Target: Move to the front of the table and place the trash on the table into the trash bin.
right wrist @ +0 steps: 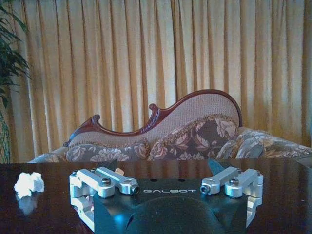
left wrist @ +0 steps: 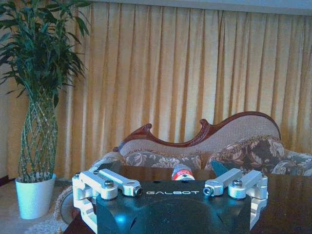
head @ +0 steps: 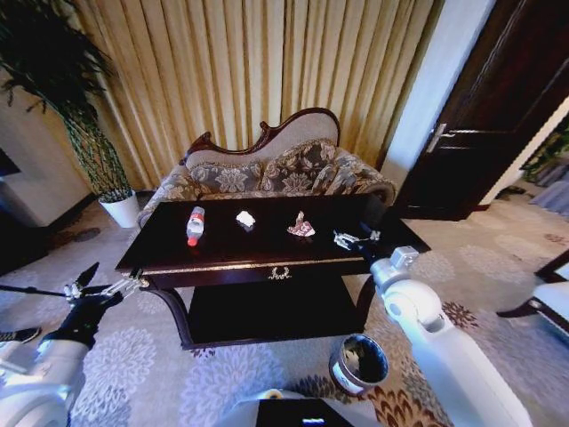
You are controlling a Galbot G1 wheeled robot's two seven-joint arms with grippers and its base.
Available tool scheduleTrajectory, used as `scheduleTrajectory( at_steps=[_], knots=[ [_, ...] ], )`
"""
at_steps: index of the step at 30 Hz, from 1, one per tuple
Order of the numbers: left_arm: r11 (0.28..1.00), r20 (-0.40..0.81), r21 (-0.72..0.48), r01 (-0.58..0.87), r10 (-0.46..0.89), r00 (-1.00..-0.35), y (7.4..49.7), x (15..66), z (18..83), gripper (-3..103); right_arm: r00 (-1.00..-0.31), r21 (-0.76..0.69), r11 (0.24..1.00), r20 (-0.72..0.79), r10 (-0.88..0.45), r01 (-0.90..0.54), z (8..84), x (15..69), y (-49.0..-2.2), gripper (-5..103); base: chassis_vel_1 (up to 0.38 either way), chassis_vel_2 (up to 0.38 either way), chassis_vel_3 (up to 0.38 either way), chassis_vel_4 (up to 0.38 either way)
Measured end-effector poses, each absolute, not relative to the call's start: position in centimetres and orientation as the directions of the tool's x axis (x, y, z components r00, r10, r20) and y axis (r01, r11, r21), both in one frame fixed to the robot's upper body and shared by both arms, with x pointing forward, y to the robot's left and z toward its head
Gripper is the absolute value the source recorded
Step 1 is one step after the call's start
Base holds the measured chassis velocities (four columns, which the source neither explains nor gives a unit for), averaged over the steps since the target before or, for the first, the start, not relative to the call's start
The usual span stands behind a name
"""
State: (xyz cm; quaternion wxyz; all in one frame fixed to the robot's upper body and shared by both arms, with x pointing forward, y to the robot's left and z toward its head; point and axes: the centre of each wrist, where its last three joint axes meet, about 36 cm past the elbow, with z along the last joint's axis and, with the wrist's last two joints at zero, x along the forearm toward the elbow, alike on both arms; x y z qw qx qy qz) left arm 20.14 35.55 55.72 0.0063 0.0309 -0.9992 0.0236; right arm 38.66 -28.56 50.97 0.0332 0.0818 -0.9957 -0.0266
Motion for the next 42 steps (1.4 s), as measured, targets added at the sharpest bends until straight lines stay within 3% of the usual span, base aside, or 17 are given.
scheduleTrajectory(
  at_steps=[11, 23, 42],
  knots=[
    [0.996, 0.024, -0.045, -0.081, -0.080, -0.997, 35.7, 19.7, 55.6, 100, -0.951, 0.106, 0.956, 0.118, -0.285, -0.273, 49.4, 40.2, -28.8, 100, -0.027, 0.025, 0.028, -0.030],
    [0.994, 0.033, -0.061, -0.090, -0.088, -0.996, 35.4, 19.6, 55.2, 100, -0.881, 0.097, 0.903, 0.199, -0.430, -0.419, 47.9, 46.9, -26.1, 100, 0.000, 0.000, 0.000, 0.000],
    [0.993, 0.032, -0.066, -0.095, -0.093, -0.995, 35.4, 19.5, 55.1, 100, -0.872, 0.046, 0.902, 0.239, -0.427, -0.429, 45.3, 51.3, -23.1, 100, 0.000, 0.000, 0.000, 0.000]
  ],
)
